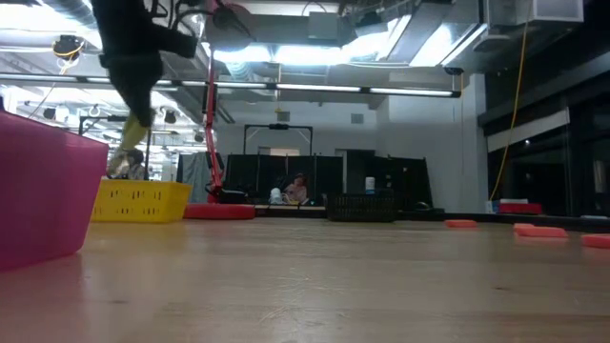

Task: Pick & Place School Supplies
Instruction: Put the top hole puncher into the yellow bin

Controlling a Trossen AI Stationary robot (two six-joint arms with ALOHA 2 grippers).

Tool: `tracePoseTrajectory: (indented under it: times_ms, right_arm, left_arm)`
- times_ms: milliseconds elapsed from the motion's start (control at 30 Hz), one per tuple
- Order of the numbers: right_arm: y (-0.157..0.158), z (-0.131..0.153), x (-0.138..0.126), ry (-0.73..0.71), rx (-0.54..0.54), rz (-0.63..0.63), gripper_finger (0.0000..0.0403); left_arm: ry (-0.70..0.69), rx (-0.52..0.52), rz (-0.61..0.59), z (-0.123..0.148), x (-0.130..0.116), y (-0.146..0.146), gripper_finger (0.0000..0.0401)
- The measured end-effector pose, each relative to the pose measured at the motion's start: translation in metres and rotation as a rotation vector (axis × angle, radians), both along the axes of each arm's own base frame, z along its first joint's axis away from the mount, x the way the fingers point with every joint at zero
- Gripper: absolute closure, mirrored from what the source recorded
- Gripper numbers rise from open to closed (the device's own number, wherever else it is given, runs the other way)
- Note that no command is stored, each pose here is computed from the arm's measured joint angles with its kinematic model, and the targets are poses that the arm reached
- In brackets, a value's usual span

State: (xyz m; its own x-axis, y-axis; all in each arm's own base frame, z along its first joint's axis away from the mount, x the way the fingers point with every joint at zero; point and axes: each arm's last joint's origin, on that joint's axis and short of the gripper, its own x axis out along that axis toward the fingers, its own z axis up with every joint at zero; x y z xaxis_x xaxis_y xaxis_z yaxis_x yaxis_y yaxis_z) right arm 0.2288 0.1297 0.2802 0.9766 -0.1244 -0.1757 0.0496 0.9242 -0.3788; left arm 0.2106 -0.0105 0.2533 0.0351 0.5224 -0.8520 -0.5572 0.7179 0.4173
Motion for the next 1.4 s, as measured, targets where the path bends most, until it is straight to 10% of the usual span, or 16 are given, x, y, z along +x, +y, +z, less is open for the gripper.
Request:
tracePoseTrajectory:
  times_ms: [800,1400]
  right_arm:
    - [0.001,-0.004,-0.001,0.038,-0.005,0.032,0.0178]
    - [0.001,-0.01,-0.003,0.085,0.019,0.02,0.0178]
  left_arm:
    - [0.377,-0.347,-0.162,-0.007,0.032,0.051,0.0373]
    - [0.366,-0.45,-0.193,-0.027,0.044,0.084,0.0373]
